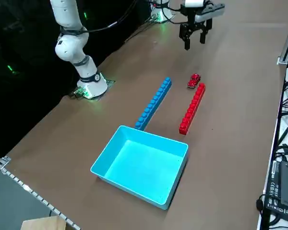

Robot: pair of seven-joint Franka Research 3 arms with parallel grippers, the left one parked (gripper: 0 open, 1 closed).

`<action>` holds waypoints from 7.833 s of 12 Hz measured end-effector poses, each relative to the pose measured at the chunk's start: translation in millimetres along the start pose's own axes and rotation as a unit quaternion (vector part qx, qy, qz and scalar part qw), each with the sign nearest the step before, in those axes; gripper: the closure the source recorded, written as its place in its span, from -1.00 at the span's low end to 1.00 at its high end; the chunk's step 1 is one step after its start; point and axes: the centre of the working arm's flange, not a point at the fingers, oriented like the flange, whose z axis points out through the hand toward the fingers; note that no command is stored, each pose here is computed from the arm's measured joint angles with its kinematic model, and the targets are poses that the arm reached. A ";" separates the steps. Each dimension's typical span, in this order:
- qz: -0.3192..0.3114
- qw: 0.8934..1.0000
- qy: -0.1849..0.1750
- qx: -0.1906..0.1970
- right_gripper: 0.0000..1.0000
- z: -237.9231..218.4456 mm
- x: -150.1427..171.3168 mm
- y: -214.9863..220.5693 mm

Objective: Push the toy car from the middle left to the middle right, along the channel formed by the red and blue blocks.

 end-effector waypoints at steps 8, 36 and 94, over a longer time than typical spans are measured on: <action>0.250 0.968 0.007 0.009 -0.74 67.1 -14.2 -35.1; 0.442 0.896 -0.004 0.040 -0.30 206.5 -44.2 -24.9; 0.418 0.905 -0.023 0.081 -1.00 230.2 -135.9 -138.6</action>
